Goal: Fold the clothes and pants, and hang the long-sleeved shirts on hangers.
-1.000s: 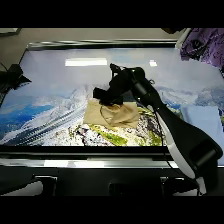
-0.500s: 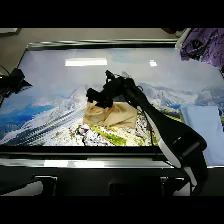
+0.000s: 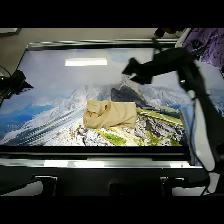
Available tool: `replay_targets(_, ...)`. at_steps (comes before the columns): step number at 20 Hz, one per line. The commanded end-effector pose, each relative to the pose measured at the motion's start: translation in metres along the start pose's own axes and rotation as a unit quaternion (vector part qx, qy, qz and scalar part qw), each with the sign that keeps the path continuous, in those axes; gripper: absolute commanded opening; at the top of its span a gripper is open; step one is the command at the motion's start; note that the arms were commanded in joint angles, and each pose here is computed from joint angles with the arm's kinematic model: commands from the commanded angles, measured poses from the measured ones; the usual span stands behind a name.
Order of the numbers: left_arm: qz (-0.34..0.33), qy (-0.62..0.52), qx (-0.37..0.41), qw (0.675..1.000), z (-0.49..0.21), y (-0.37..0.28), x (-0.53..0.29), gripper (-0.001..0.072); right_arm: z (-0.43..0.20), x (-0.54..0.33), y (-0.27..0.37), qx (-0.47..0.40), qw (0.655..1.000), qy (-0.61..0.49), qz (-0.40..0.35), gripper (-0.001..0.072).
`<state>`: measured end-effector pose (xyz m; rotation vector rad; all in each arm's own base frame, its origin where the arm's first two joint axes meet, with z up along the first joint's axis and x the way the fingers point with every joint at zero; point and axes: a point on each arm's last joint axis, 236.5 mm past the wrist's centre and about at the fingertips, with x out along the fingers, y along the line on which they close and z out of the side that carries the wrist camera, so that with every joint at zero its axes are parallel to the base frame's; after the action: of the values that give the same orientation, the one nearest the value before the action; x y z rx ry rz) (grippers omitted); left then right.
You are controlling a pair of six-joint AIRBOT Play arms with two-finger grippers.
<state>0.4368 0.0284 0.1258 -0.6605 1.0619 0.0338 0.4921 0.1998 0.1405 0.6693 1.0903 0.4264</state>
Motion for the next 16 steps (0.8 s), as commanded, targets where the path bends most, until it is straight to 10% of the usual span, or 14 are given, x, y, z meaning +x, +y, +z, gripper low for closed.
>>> replay_targets(1, 0.000, -0.001, 0.000, 1.000, 0.000, 0.000, 0.000, 0.0014, 0.013, -0.067, -0.106, 0.011, 0.999, 0.019, -0.050, 0.0549)
replay_targets(16, 0.000, -0.001, 0.024, 1.000, 0.000, 0.000, 0.000, 0.0014, -0.136, 0.084, -0.185, 0.134, 0.980, 0.139, 0.042, 0.0543)
